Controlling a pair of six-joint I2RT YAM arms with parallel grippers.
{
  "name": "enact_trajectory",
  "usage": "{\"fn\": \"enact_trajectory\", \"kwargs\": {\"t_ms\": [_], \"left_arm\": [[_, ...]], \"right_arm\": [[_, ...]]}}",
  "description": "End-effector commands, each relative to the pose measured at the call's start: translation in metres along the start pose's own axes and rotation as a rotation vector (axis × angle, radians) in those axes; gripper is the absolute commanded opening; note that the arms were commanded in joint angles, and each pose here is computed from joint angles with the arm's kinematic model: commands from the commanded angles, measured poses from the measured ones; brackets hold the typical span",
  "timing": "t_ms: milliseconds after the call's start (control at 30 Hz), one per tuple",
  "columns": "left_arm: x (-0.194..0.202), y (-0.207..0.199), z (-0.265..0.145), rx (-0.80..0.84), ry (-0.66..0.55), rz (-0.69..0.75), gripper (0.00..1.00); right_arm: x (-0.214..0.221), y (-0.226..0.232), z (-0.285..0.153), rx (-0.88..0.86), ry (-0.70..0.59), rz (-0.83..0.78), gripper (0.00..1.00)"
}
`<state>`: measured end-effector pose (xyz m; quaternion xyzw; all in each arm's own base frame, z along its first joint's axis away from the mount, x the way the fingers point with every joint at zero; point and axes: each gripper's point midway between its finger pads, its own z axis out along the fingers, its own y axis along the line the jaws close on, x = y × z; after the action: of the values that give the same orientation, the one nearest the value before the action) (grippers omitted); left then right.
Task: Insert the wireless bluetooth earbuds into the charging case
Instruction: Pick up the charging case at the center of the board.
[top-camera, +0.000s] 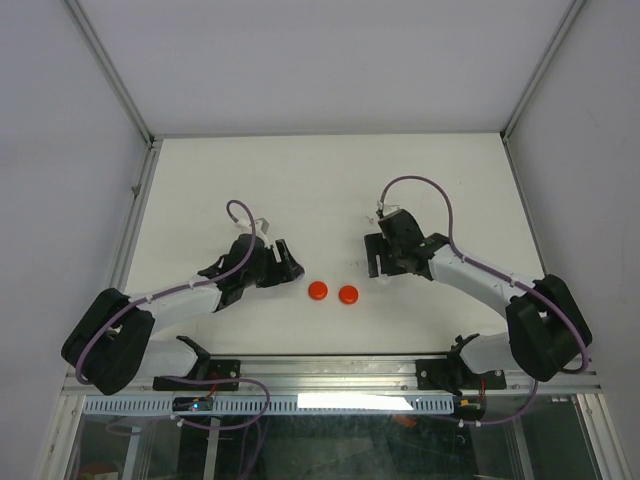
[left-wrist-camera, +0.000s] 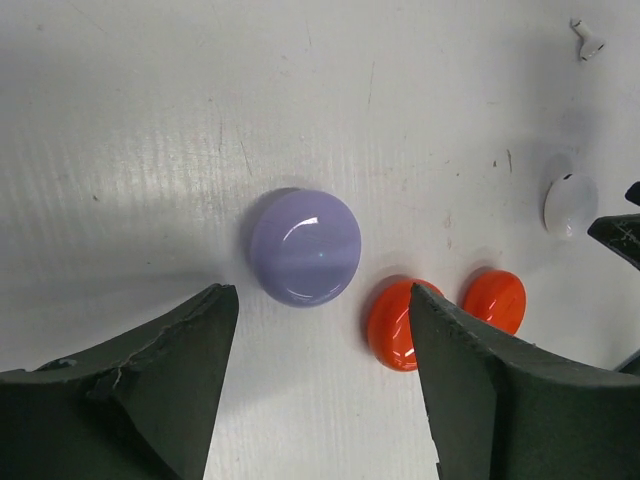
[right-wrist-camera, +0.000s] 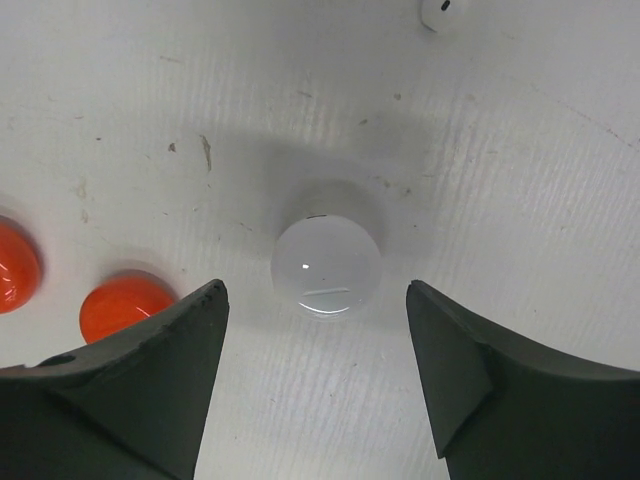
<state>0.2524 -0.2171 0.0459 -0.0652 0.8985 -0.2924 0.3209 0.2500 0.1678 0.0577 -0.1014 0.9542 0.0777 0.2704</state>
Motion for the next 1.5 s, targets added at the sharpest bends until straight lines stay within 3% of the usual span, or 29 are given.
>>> {"fn": "enact_trajectory", "kwargs": {"t_ms": [0, 200, 900, 1167, 1467], "left_arm": [[-0.027, -0.007, -0.013, -0.008, -0.091, 0.000, 0.71], [-0.040, -0.010, -0.025, -0.011, -0.148, 0.008, 0.79], [-0.057, -0.034, -0.037, 0.076, -0.191, 0.031, 0.85], [-0.059, -0.072, -0.045, 0.256, -0.170, 0.073, 0.81], [-0.046, -0.117, -0.056, 0.478, -0.044, 0.162, 0.80]], "right_arm": [[0.001, -0.008, 0.002, 0.045, 0.002, 0.019, 0.74], [0.006, -0.008, 0.010, 0.056, 0.035, -0.007, 0.70], [0.014, 0.001, 0.028, 0.086, 0.088, -0.111, 0.54], [-0.013, 0.029, 0.003, 0.014, -0.022, -0.265, 0.47], [-0.042, 0.096, -0.058, -0.150, -0.261, -0.623, 0.46]]}}
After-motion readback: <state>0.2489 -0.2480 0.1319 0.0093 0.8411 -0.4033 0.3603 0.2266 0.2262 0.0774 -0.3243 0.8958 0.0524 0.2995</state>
